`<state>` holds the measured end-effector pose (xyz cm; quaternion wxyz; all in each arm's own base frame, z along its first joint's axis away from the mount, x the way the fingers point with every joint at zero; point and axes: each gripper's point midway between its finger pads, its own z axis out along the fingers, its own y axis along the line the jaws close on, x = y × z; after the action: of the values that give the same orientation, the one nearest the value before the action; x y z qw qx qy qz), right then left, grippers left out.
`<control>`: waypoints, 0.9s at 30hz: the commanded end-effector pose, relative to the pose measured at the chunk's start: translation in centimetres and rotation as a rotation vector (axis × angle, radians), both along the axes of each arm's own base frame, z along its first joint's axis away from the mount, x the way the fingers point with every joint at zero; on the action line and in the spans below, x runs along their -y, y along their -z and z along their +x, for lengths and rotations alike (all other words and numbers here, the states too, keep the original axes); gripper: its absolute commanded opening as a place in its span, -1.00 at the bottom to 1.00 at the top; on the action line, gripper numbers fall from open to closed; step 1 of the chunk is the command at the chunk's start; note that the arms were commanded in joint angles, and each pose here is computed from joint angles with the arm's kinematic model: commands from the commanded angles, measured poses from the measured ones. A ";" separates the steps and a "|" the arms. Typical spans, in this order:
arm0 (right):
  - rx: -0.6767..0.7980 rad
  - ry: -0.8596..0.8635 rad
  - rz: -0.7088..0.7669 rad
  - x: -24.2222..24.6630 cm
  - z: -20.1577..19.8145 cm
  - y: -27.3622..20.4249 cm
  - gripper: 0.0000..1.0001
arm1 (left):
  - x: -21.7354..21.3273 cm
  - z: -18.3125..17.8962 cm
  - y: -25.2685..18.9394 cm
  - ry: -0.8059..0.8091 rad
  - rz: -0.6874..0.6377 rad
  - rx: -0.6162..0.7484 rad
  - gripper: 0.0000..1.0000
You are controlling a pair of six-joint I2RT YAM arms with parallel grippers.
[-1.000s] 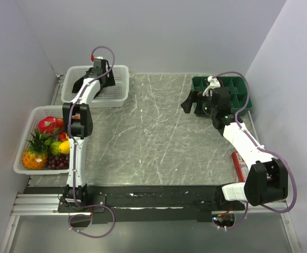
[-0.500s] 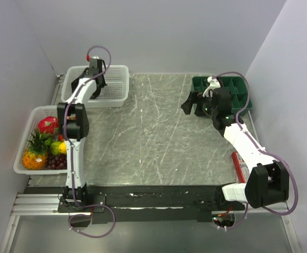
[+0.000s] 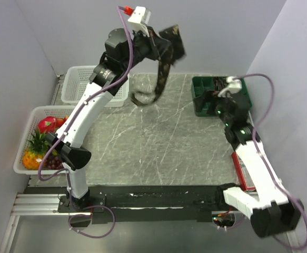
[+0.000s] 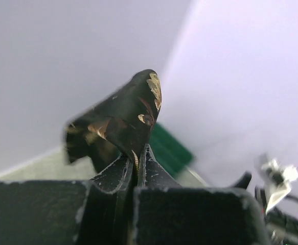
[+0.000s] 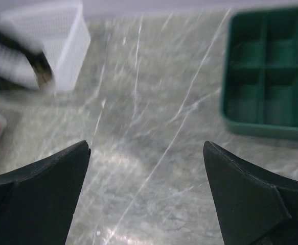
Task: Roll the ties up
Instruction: Pick up the tie from the bin, then place the tie at the center of the board.
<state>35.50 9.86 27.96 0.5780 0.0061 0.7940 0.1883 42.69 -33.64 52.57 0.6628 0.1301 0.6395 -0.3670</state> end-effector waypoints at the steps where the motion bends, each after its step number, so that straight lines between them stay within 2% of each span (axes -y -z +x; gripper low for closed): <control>1: 0.198 0.177 0.020 4.1 -3.1 -6.4 0.99 | 2.6 -2.6 2.1 0.221 -0.056 -0.080 -0.99; 3: 0.274 0.234 0.019 5.5 -4.9 -8.4 0.99 | 1.9 -3.0 2.3 0.201 -0.083 -0.087 -0.99; 6: 0.356 0.242 0.032 6.0 -6.6 -10.5 0.99 | 0.7 -3.2 5.3 0.155 -0.105 -0.150 -0.99; 7: 0.361 0.215 0.034 5.5 -6.8 -10.6 0.99 | 0.2 -3.4 9.5 0.145 -0.089 -0.233 -0.99; 8: 0.364 0.198 0.033 5.3 -6.9 -10.6 0.99 | -0.7 -2.8 10.3 0.133 -0.129 -0.231 -0.99; 9: 0.351 0.168 0.028 4.7 -6.6 -10.2 0.99 | -0.9 -3.2 12.5 0.154 -0.170 -0.314 -0.99; 10: 0.340 0.099 0.032 3.5 -6.6 -9.9 0.99 | -1.5 -3.7 18.6 0.146 -0.156 -0.430 -0.99; 12: 0.265 0.022 0.023 2.0 -5.5 -7.7 0.99 | -2.5 -4.1 22.6 0.143 -0.222 -0.512 -0.99; 13: 0.218 -0.010 0.027 1.3 -5.1 -6.5 0.99 | -3.5 -5.0 28.0 0.107 -0.197 -0.616 -0.98; 16: 0.075 -0.166 0.060 -2.2 -4.7 -1.7 0.99 | -7.2 -6.3 33.4 -0.033 -0.261 -0.698 -0.98; 17: 0.010 -0.170 0.051 -2.7 -4.5 0.9 0.99 | -8.5 -6.4 33.8 -0.076 -0.280 -0.691 -0.98; 21: -0.126 -0.228 0.001 -5.6 -5.0 6.1 0.99 | -12.9 -8.5 35.1 -0.265 -0.245 -0.684 -0.98; 25: -0.262 -0.264 -0.034 -8.1 -4.0 10.3 0.99 | -15.2 -10.0 36.2 -0.343 -0.228 -0.676 -0.98; 27: -0.384 -0.250 -0.086 -8.4 -3.3 13.9 0.99 | -15.4 -10.4 36.4 -0.342 -0.225 -0.678 -0.98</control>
<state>30.37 17.02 15.93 0.4190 -0.0806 0.8718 0.2405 31.74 -19.63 14.62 0.4341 -0.1562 0.8155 -0.3494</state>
